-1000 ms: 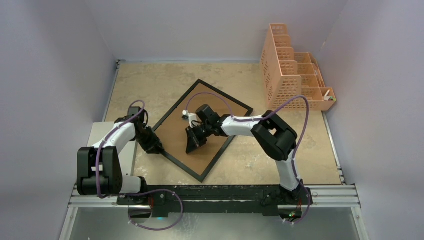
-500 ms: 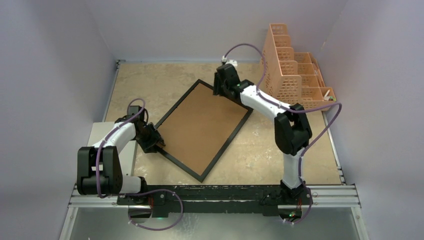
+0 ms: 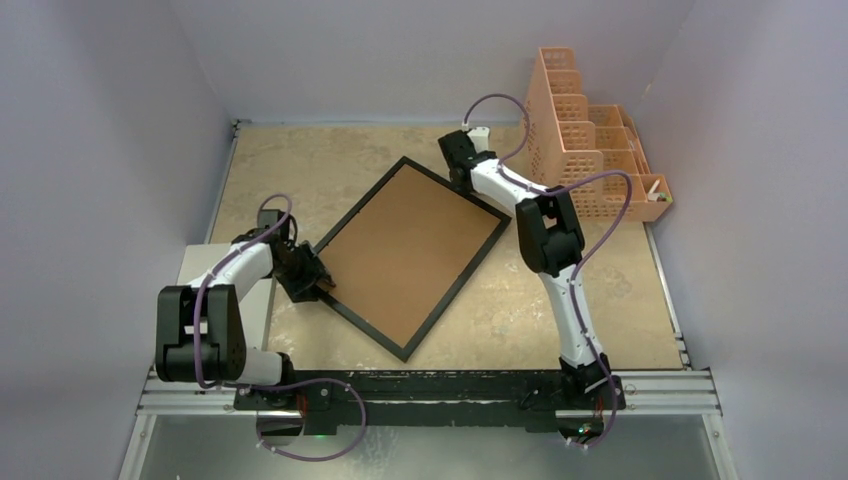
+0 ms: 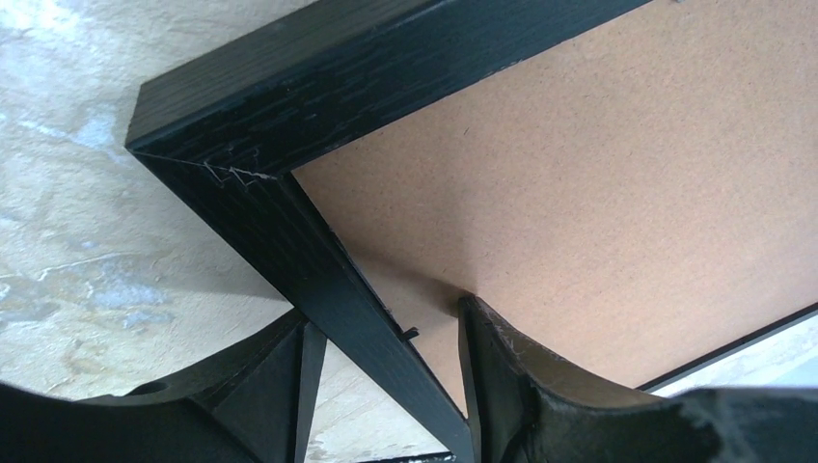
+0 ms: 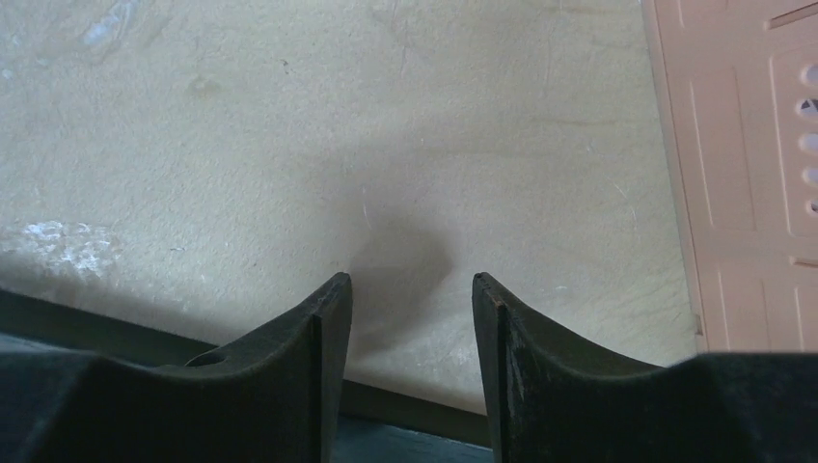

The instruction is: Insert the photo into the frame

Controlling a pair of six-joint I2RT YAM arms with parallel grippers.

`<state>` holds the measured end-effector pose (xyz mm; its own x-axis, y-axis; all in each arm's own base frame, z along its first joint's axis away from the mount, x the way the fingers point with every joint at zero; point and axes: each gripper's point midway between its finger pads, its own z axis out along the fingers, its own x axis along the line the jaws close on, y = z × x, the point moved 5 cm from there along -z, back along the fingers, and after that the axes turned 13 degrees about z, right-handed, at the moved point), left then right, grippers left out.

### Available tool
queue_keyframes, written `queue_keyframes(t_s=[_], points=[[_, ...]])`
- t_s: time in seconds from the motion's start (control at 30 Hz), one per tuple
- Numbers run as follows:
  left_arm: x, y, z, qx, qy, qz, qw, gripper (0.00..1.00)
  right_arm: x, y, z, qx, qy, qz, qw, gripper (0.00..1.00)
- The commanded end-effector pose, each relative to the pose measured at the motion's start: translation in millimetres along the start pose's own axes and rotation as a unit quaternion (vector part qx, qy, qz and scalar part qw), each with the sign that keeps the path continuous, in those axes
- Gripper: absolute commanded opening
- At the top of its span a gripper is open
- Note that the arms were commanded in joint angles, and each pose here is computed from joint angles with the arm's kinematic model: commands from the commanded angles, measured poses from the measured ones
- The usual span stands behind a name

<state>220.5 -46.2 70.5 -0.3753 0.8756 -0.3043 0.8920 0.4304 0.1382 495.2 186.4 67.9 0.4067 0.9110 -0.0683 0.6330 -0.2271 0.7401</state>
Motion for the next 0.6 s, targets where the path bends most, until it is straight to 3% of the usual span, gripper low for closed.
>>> queue_keyframes(t_s=[0.0,0.2,0.37,0.57], points=[[-17.1,29.9,3.6,-0.052,-0.034,0.011,0.998,0.54,-0.8,-0.5,-15.9,0.037,0.028,-0.022,0.999,0.51],[-34.0,61.9,6.0,-0.069,-0.058,0.036,0.995,0.53,-7.5,-28.9,-41.2,0.116,0.097,-0.015,0.988,0.47],[-53.6,98.6,13.0,-0.085,-0.083,0.04,0.992,0.51,-20.5,-41.6,-67.0,0.14,0.14,-0.009,0.98,0.35],[-63.6,129.7,21.1,-0.094,-0.086,0.068,0.99,0.46,-33.5,-65.3,-101.8,0.173,0.179,-0.023,0.968,0.33]])
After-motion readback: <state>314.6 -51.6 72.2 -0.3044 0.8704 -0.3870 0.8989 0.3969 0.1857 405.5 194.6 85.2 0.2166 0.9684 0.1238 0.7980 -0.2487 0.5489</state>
